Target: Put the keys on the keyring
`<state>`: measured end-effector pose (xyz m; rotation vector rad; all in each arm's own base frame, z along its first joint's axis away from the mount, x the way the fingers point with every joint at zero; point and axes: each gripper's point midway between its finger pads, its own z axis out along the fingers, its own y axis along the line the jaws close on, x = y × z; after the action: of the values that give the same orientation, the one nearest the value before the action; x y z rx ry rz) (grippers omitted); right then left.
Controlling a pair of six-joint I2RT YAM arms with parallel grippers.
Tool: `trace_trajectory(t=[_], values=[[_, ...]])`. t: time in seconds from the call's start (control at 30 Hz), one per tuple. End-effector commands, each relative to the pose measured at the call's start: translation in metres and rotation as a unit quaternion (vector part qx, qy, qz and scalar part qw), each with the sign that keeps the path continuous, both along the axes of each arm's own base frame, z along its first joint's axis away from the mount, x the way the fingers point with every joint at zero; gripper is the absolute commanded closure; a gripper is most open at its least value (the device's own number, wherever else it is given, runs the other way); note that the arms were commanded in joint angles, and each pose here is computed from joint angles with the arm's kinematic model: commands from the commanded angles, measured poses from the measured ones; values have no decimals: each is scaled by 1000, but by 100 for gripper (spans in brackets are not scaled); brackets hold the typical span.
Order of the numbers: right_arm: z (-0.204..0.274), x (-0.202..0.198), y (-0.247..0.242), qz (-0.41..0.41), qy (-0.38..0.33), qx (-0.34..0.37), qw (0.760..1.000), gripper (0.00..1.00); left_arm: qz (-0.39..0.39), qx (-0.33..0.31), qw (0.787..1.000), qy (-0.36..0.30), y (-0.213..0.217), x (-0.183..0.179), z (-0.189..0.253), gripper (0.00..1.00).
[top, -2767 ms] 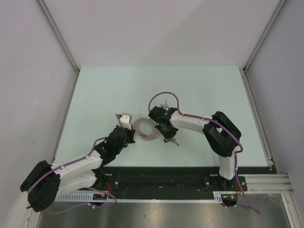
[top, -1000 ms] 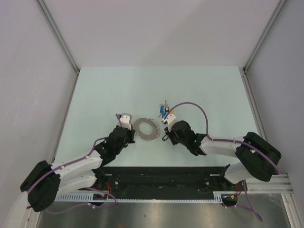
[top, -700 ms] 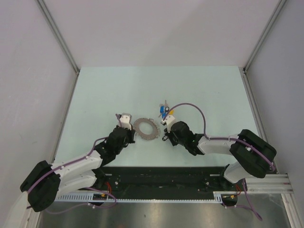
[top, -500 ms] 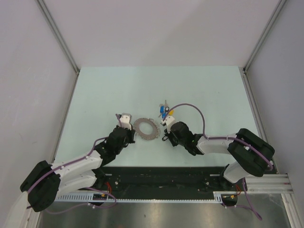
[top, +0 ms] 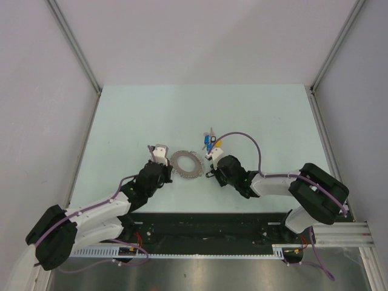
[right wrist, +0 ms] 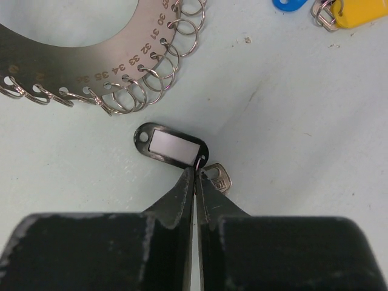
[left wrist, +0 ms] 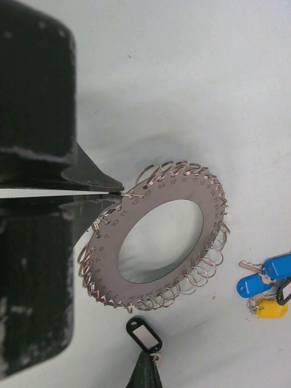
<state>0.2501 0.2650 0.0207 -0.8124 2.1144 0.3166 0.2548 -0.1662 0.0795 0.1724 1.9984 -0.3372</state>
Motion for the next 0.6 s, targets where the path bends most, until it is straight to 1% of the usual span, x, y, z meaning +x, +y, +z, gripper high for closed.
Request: trace_trajectory(t=[0.0, 0.03, 0.13, 0.33, 0.43, 0.53, 0.57], values=[[0, 8, -3, -15, -15, -3, 1000, 98, 0, -17, 999, -31, -7, 10, 23, 99], [0, 8, -4, -16, -15, -4, 1000, 100, 0, -18, 999, -31, -7, 10, 24, 99], [8, 7, -4, -12, -20, -1, 1000, 100, -1, -18, 999, -32, -7, 10, 24, 99], [41, 2, -7, -6, -34, 21, 999, 100, -16, -26, 999, -38, -11, 7, 26, 99], [57, -3, -10, 4, -32, 39, 999, 100, -32, -38, 997, -55, -14, 4, 34, 99], [72, -10, -11, 30, -19, 66, 997, 100, -62, -53, 994, -77, -22, -1, 42, 99], [76, -14, -8, 47, -5, 80, 996, 100, -71, -56, 992, -91, -23, -1, 47, 99]])
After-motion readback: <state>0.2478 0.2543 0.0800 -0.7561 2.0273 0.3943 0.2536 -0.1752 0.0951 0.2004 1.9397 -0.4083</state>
